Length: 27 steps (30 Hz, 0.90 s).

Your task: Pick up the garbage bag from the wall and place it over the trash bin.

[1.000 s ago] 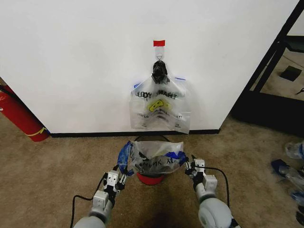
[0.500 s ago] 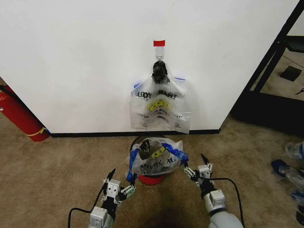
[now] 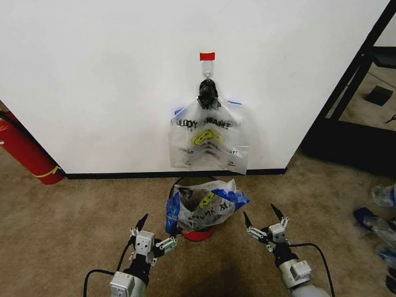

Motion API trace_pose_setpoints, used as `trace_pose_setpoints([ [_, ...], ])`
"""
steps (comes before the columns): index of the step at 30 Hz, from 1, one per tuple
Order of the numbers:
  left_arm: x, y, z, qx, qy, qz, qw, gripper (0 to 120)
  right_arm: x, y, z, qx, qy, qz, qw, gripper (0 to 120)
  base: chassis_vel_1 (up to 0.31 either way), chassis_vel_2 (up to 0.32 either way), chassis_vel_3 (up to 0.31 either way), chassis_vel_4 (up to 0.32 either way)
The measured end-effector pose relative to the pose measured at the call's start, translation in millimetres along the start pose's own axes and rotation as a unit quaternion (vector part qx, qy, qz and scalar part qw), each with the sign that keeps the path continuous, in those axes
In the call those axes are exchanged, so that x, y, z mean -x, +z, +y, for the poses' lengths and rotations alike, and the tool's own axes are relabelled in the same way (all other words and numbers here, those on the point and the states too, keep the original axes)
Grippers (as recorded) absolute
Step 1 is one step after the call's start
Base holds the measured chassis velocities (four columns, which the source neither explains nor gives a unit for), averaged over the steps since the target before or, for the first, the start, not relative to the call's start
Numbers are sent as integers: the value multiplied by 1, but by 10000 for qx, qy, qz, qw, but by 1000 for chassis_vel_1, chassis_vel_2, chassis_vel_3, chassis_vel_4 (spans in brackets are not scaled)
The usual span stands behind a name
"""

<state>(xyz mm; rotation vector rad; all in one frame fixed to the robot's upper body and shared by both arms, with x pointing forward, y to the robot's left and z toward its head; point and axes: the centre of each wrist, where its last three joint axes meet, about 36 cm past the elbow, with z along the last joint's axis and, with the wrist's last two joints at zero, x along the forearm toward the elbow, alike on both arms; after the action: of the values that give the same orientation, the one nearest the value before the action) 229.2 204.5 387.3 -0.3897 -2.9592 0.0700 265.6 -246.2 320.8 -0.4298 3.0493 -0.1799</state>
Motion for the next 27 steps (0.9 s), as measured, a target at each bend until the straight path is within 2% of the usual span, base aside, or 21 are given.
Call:
trace_pose_setpoints([
  [2,1,-3,2,-430,215,-118,9988,100,0,-4,4,72,-16,-25,10000,100,0,0,0,0],
  [4,4,-9,4,-1095,557,-316,9919,100,1,-6,6,119,-22,-46,9999,100,0,0,0,0],
  [5,4,-9,4,-1095,557,-316,9919,100,1,-6,6,119,-22,-46,9999,100,0,0,0,0],
  [7,9,-17,4,-1698,678,-432,9822,100,1,-7,6,133,-11,-44,9999,100,0,0,0,0],
  [9,17,-27,4,-2272,657,-557,9700,100,1,-7,7,144,0,-38,9999,100,0,0,0,0],
  [11,23,-37,6,-2659,584,-651,9600,100,1,-6,6,156,9,-27,9999,100,0,0,0,0],
  [12,23,-37,6,-2659,584,-651,9600,100,1,-6,6,156,9,-27,9999,100,0,0,0,0],
  [13,27,-46,10,-2963,486,-667,9515,100,0,-5,6,182,19,-5,9998,100,0,0,0,0],
  [16,31,-56,18,-3403,240,-471,9388,100,1,-5,8,273,22,-3,9996,100,0,0,0,0],
  [19,34,-54,24,-3385,75,-398,9401,100,6,-6,11,326,-2,-49,9995,100,0,0,0,0],
  [22,36,-49,32,-2733,-64,-466,9608,100,14,-10,15,385,-29,-139,9992,100,0,0,0,0],
  [25,43,-58,38,-2011,43,-515,9782,100,16,-18,16,488,-16,-244,9985,100,0,0,0,0],
  [27,45,-60,40,-1906,61,-526,9802,100,17,-19,16,511,-17,-263,9983,100,0,0,0,0],
])
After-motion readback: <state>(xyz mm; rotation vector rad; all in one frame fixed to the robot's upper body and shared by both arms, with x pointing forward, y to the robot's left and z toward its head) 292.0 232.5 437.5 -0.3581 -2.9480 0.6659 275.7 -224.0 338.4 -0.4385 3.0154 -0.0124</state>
